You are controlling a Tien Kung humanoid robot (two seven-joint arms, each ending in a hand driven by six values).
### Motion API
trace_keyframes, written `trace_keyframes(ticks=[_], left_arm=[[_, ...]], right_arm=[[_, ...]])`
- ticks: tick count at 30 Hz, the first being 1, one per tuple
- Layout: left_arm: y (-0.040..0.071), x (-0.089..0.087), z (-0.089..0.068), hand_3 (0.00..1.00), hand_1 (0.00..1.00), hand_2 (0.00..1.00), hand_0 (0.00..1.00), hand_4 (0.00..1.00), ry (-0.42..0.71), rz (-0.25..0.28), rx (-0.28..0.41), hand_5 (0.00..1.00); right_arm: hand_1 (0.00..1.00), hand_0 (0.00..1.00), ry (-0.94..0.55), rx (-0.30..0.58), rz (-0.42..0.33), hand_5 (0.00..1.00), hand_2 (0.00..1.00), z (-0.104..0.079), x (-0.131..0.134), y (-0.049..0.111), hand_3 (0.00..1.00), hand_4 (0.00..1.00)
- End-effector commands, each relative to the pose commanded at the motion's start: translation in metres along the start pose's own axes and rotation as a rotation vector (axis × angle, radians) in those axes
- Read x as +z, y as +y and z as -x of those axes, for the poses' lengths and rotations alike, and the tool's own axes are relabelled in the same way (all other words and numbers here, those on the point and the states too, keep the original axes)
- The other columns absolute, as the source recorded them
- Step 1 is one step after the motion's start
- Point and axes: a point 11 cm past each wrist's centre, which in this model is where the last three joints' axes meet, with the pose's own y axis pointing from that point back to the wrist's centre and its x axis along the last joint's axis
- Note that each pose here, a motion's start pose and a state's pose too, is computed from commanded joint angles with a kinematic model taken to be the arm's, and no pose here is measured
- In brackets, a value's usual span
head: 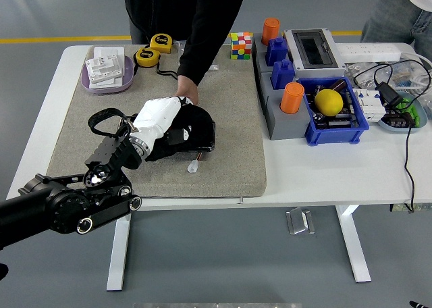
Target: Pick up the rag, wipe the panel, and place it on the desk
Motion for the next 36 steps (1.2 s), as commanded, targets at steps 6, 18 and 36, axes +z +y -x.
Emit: trace_keyframes(ticks=[6, 18, 36], left_arm=[[-0.001, 0.009, 0.003, 0.489, 0.119, 0.501, 0.192, 0.267, -0.01, 0.019, -0.01, 0.002], [0.003, 0.021, 0.015, 0.488, 0.12, 0.501, 0.192, 0.266, -0.008, 0.049, -0.037, 0.002], [0.002, -0.003, 0.006, 0.488, 0.121, 0.501, 0.192, 0.265, -0.006, -0.01, -0.011, 0.002]], right_arm=[[0.569, 0.757, 0.004, 0.002, -0.001, 0.549, 0.701, -0.001, -0.001, 0.0, 0.599, 0.998], [0.569, 0.758, 0.008, 0.004, 0.0, 0.549, 0.701, -0.002, -0.002, 0.001, 0.599, 0.998], [0.569, 0.757, -0.002, 0.002, 0.003, 0.55, 0.701, 0.0, 0.001, 0.0, 0.599, 0.998]])
